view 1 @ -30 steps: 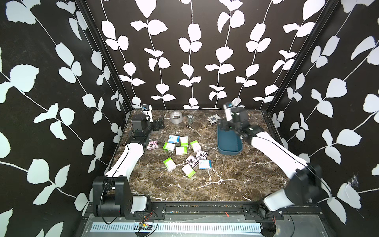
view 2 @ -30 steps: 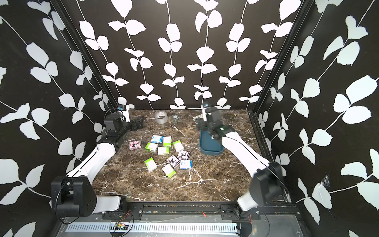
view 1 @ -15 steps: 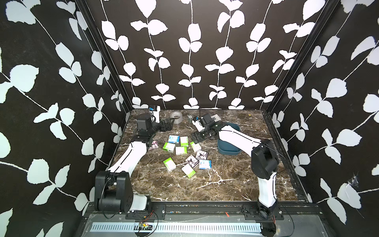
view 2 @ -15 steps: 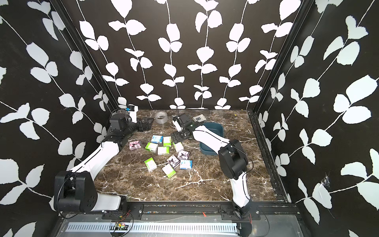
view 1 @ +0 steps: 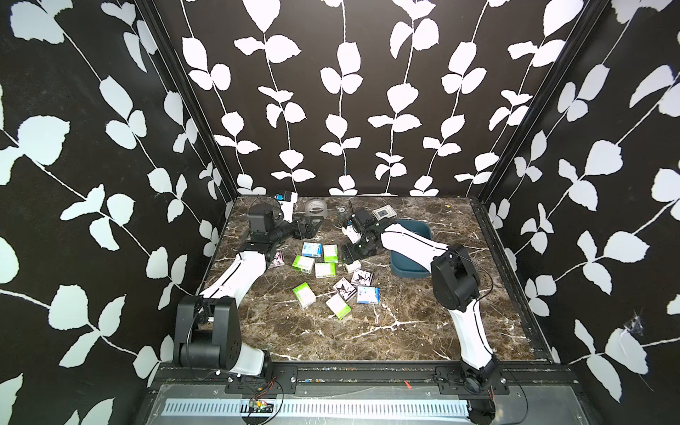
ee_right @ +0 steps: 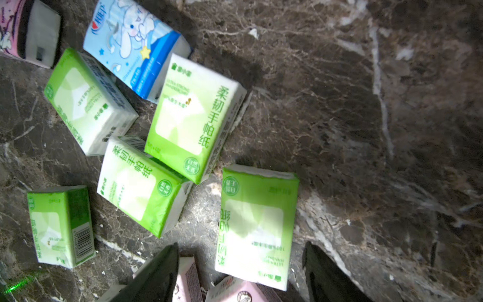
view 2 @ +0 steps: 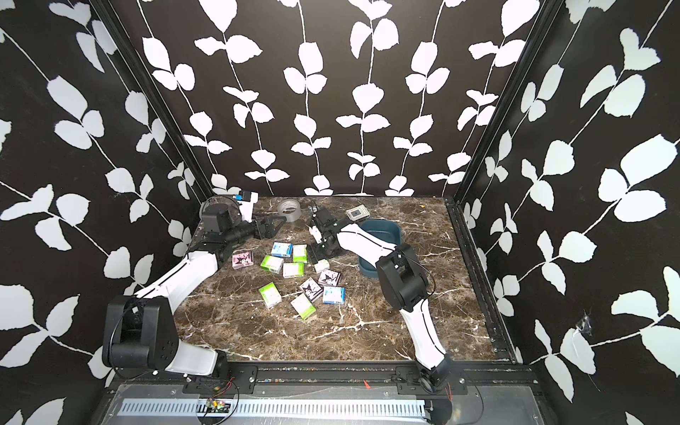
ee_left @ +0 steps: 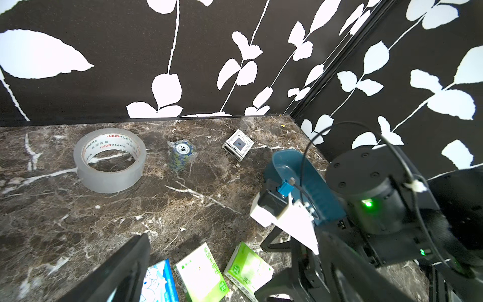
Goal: Put the pocket tissues into the storage box
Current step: Pick up the pocket tissues from the center of the board.
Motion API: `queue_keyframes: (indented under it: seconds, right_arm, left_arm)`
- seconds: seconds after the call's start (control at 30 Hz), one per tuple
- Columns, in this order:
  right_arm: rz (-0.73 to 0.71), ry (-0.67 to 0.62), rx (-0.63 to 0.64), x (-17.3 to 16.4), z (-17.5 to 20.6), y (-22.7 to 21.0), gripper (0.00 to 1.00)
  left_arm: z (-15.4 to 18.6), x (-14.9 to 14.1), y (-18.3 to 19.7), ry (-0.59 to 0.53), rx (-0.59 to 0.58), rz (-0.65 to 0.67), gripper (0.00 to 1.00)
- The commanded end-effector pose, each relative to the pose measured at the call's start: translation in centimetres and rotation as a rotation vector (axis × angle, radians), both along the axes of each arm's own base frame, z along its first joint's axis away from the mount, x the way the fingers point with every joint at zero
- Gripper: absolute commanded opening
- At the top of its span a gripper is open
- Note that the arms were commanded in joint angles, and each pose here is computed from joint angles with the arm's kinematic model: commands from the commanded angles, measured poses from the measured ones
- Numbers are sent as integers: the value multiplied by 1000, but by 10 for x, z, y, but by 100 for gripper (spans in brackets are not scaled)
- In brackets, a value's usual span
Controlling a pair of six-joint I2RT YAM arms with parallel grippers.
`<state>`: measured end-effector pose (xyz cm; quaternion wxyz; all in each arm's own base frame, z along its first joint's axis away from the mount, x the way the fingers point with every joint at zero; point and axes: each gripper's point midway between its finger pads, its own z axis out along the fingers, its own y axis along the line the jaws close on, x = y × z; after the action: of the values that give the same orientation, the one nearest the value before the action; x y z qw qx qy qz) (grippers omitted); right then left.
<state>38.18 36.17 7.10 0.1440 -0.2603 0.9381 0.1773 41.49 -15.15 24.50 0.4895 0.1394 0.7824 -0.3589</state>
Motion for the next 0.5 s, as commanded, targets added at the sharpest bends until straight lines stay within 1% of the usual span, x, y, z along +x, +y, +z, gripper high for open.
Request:
queue_keyframes:
  seconds: [0.0,0.17,0.47]
  right_arm:
    - [-27,10,-23,6,-4,-1,76]
    - [-40,31,-61,6,-18,-5,75]
    - [-47,49,-91,4,-29,-8,72]
  left_arm:
    - [22,-9,-3,-59,21,-33,99]
    - [24,-10,-3,-59,30,-30,99]
    - [23,-9,-1,-60,28,-16,99]
